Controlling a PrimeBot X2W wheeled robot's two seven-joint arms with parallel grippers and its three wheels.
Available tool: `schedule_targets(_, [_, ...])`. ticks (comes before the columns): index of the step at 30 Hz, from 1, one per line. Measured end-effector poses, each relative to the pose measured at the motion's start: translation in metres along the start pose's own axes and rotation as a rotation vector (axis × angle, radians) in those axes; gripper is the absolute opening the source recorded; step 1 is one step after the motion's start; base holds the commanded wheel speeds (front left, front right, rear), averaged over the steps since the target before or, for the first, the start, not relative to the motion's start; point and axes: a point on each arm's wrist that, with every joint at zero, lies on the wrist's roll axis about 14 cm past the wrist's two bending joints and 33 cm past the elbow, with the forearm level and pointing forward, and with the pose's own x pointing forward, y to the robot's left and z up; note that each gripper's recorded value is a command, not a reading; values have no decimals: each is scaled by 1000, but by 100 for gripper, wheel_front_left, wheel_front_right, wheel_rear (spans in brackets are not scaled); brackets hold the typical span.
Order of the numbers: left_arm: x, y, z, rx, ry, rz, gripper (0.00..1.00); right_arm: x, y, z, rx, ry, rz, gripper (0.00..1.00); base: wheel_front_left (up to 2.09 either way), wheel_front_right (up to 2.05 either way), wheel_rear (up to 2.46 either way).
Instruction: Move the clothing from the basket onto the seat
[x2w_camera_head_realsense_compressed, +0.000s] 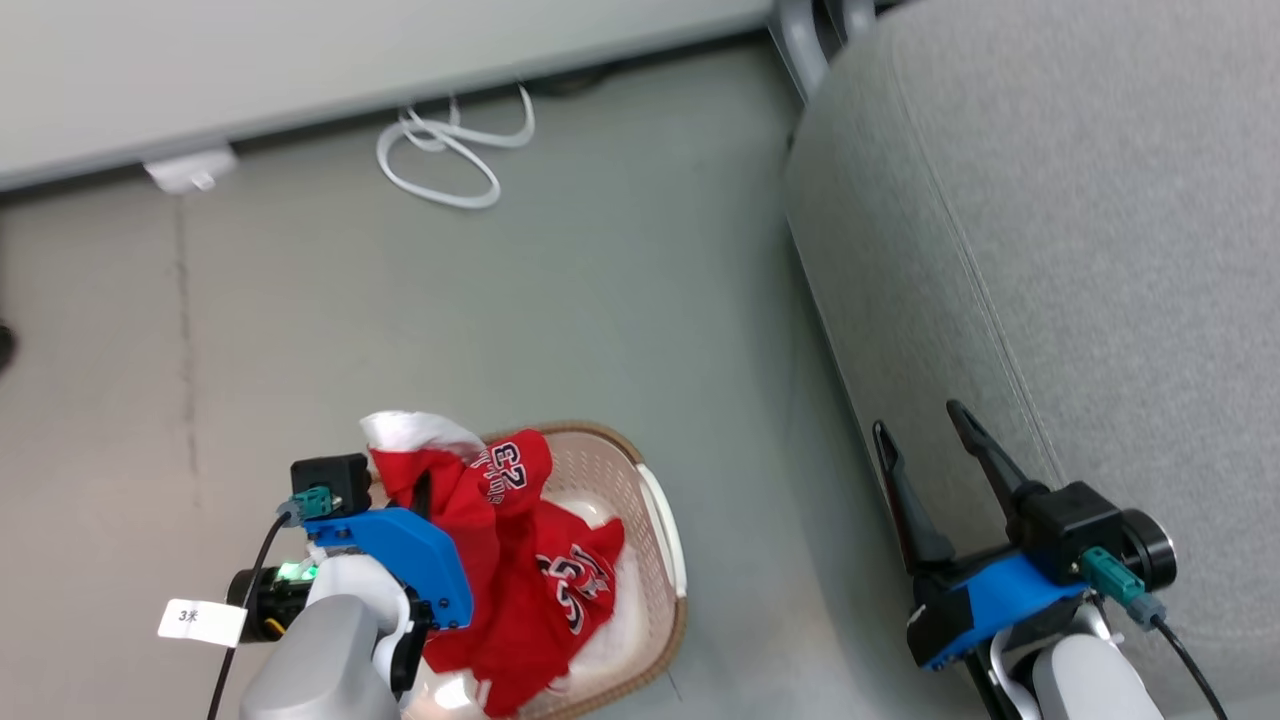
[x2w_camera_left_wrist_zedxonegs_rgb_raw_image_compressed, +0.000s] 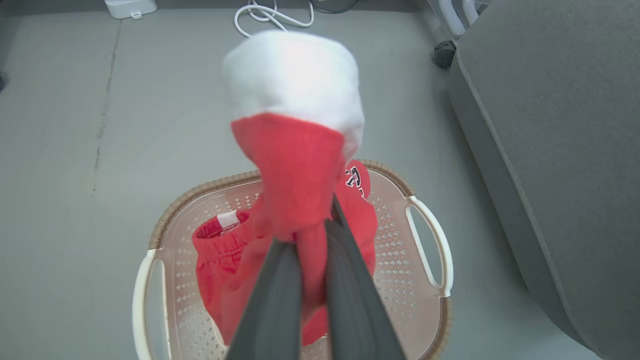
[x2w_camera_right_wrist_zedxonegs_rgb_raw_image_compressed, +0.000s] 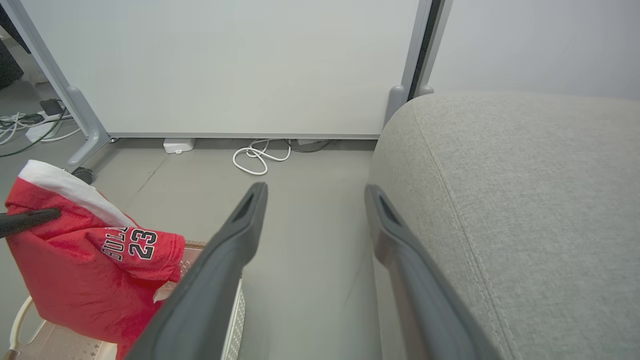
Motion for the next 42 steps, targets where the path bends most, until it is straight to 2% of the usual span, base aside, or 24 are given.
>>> schedule_targets(8, [-45, -26, 70, 51, -238, -63, 0, -23, 20, 27, -12, -51, 48, 100, 0, 0, 0])
schedule_targets(19, [-107, -97, 163, 199, -523, -239, 0, -42, 39, 50, -21, -103, 98, 100, 0, 0, 0])
schedule_targets(26, [-141, -161, 215, 339, -648, -378, 0, -50, 41, 56, -15, -118, 102, 100, 0, 0, 0])
schedule_targets(35, [-166, -218, 235, 425, -708, -512, 0, -54, 38, 60, -8, -128, 92, 100, 0, 0, 0])
schedule_targets(42, [-166, -239, 222, 448, -678, -570, 0, -53, 42, 63, -5, -134, 103, 100, 0, 0, 0])
